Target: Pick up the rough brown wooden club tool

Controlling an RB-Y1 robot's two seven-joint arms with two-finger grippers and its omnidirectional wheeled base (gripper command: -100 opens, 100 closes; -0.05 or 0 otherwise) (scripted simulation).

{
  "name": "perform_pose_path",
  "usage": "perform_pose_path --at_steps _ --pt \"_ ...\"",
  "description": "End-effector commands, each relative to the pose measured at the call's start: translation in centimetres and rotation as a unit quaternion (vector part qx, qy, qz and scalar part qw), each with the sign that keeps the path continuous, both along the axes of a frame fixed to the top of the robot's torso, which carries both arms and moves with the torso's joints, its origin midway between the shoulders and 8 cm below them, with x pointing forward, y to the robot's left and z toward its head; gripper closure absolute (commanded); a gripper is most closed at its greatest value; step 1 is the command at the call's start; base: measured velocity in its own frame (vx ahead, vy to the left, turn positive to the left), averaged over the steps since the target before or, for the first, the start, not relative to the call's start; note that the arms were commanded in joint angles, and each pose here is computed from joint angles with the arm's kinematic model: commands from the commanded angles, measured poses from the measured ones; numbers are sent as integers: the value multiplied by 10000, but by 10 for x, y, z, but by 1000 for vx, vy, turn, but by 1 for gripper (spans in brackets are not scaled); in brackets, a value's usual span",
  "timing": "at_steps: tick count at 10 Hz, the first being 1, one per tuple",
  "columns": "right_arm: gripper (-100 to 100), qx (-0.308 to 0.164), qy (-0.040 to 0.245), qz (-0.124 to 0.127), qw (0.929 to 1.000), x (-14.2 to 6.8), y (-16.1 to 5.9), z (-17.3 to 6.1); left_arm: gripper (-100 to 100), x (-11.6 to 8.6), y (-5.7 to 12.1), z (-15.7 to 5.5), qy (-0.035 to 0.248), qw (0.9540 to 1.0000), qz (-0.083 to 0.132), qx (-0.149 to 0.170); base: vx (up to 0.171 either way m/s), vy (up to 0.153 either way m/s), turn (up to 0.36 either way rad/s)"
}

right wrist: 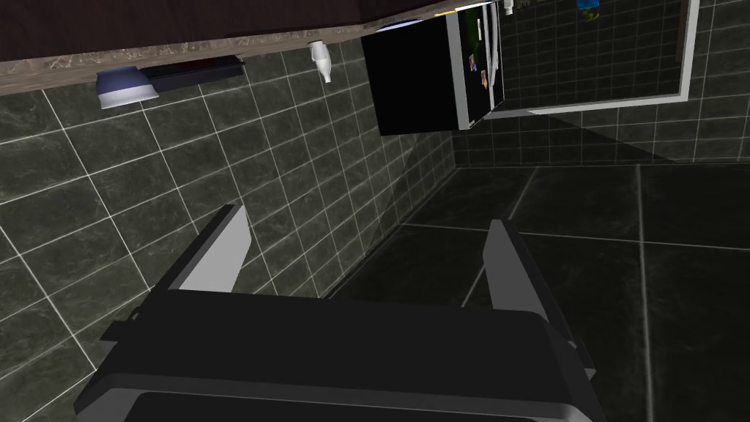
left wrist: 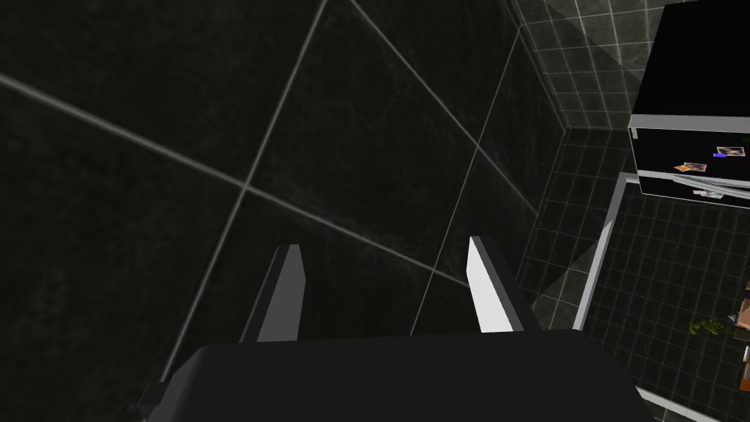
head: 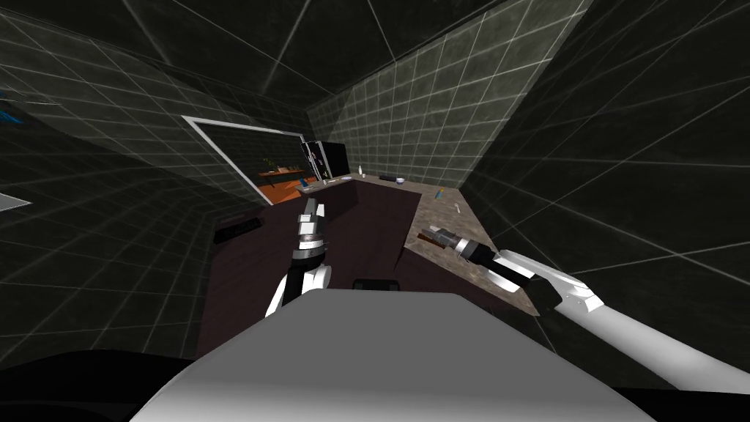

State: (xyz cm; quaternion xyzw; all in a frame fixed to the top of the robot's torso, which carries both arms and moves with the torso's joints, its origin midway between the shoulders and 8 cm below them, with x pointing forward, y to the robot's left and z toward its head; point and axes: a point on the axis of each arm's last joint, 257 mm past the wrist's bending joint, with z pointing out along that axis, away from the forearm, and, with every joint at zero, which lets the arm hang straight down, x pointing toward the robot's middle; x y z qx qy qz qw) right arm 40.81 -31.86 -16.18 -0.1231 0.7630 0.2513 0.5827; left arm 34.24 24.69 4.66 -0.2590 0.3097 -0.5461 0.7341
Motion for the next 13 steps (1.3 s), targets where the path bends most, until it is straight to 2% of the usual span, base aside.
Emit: perform_pose_path --at_steps 1,4,8,9,12,13 --pt "-100 -195 227 -65 9995 -3 -14 -14 0 0 0 0 0 10000 0 0 -140 -55 206" --pt "-100 -635 673 -197 9955 -11 -46 -40 0 0 0 0 1 10000 0 0 -73 -2 180" --pt "-100 -1277 1275 -391 9828 -29 -95 -71 0 0 0 0 1 10000 1 0 -42 -23 203" --pt "-100 -1306 1277 -380 9824 -29 -95 -71 0 0 0 0 1 10000 1 0 -22 -18 59" --pt "-100 -1796 1723 -482 9673 -48 -132 -90 0 0 0 0 1 10000 1 0 -12 -13 183" --pt "-100 -1823 1724 -471 9668 -48 -133 -89 0 0 0 0 2 10000 1 0 -4 -13 54"
